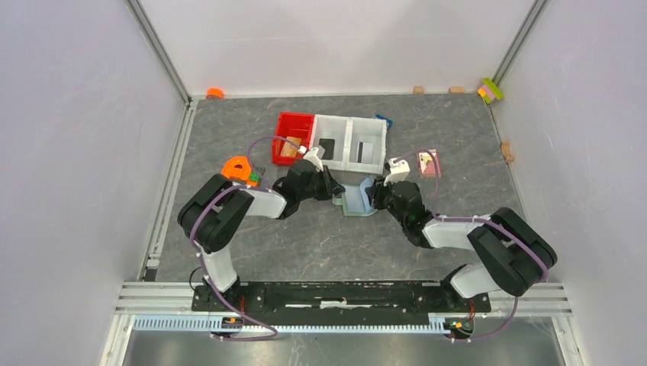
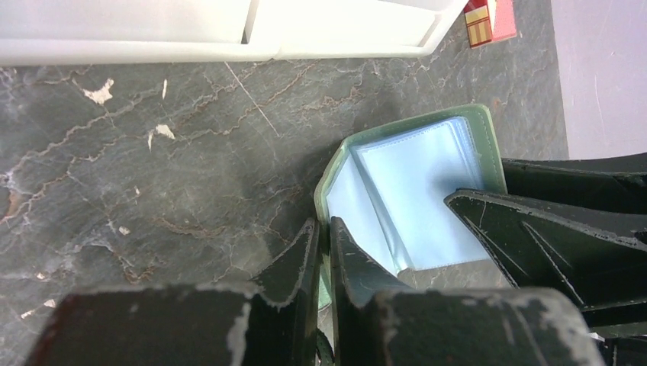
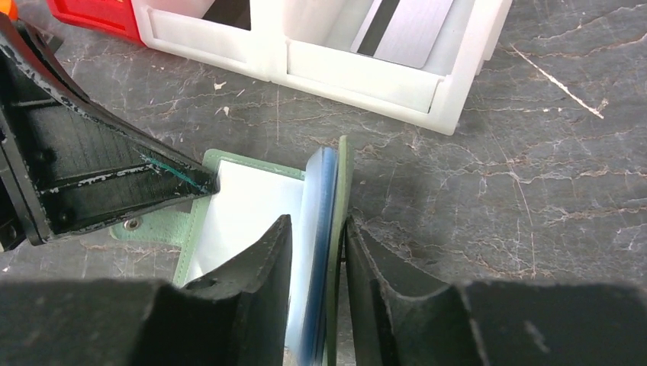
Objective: Take the credit cards out of the card holder
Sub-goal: Open the card holder at the center of the board.
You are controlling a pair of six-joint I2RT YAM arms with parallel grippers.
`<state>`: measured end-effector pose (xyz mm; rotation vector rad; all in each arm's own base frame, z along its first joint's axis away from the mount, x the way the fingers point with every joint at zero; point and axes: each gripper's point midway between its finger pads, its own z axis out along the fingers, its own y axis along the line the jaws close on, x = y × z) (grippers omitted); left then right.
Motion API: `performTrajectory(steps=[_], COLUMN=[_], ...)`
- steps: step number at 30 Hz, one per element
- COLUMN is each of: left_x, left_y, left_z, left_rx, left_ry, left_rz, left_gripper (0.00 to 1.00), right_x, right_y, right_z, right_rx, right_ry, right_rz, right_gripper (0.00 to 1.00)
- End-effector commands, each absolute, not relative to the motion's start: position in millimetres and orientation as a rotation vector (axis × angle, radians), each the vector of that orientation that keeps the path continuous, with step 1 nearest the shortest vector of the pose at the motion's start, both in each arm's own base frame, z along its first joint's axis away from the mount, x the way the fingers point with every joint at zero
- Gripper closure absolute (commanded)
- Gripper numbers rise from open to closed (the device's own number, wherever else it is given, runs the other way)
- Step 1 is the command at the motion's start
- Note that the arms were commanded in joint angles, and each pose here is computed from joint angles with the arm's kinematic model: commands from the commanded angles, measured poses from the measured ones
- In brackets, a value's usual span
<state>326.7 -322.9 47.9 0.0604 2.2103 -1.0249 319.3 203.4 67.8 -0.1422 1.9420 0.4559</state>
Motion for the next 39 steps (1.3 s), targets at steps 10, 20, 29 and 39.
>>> performTrajectory(steps=[10,20,29,39], left_x=[345,352,369,371], left_y=[-321,-312,-325,-313], left_z=[63,60,81,58], left_rx=[0.130,0.130,0.081,0.064], left_ry=[2.186,2.203,2.182,2.191], left_rz=[-0.908,-0.819,-0.778,-0.686], left_gripper=[0.89,0.94,0.98,0.98], right_x=[322,320,316,317], right_y=[227,224,216,213], right_z=[76,68,76,78], right_rx=[-0.206,-0.184,-0.169,-0.153], right_ry=[1.894,1.917,1.868,1.860], right_rz=[0.561,0.553,0.563,0.547], right_gripper=[0.39,0.30,0.43,0.39])
